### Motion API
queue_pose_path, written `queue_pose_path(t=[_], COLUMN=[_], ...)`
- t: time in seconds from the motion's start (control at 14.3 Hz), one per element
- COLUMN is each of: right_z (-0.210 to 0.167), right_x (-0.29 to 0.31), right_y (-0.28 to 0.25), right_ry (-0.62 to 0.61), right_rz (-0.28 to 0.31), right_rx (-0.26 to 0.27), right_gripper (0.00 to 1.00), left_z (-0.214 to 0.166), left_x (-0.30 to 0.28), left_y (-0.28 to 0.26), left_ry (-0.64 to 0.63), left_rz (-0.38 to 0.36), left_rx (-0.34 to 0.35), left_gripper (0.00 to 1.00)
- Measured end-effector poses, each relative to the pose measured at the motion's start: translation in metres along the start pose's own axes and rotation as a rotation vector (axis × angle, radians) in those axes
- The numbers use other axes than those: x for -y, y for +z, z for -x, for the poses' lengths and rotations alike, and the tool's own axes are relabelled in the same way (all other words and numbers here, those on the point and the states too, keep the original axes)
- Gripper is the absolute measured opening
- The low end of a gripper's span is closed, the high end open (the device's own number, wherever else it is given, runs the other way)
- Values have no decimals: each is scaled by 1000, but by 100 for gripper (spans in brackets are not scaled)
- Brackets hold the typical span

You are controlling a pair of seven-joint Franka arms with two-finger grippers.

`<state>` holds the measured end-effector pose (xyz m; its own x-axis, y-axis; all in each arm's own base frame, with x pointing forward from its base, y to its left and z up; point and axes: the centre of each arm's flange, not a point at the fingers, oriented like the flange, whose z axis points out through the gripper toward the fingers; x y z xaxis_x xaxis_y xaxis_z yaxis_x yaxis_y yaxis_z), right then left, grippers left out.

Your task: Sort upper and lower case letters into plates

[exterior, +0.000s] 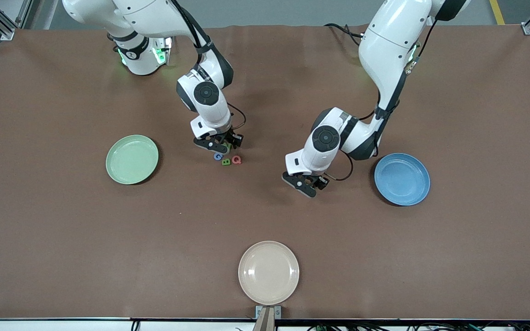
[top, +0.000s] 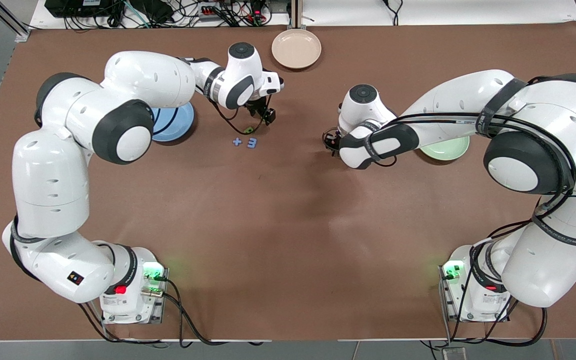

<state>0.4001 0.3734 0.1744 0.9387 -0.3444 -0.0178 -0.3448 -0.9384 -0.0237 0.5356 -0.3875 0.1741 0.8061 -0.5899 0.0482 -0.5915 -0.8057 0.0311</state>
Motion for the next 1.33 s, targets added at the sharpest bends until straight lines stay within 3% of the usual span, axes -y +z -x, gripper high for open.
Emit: queue_pose_path(t=[0.21, 0.35, 0.77, 0.91, 1.26, 1.33], right_z=[-1, -3, -19, -41, -114, -127], right_x=[1, 2, -6, -17, -74, -90], right_y=[-2, -4, -5, -10, -66, -78], right_ry=[-6, -6, -35, -58, -139, -164], right_rz=[-1, 0, 5, 32, 85, 86], right_rx=[-4, -6, -13, 4, 79, 92], right_gripper=[51, 32, 33, 33, 33, 33], left_z=[-2, -4, -9, -10, -10, -11], left_x=[0, 0, 1, 2, 3, 4], left_y=[0, 1, 1, 1, 0, -1], left_ry=[-2, -8, -16, -17, -20, -24], left_rz=[0, 0, 0, -1, -1, -3], left_rx=[-5, -7, -26, -30, -32, -34], left_gripper=[63, 60, 53, 45, 39, 30])
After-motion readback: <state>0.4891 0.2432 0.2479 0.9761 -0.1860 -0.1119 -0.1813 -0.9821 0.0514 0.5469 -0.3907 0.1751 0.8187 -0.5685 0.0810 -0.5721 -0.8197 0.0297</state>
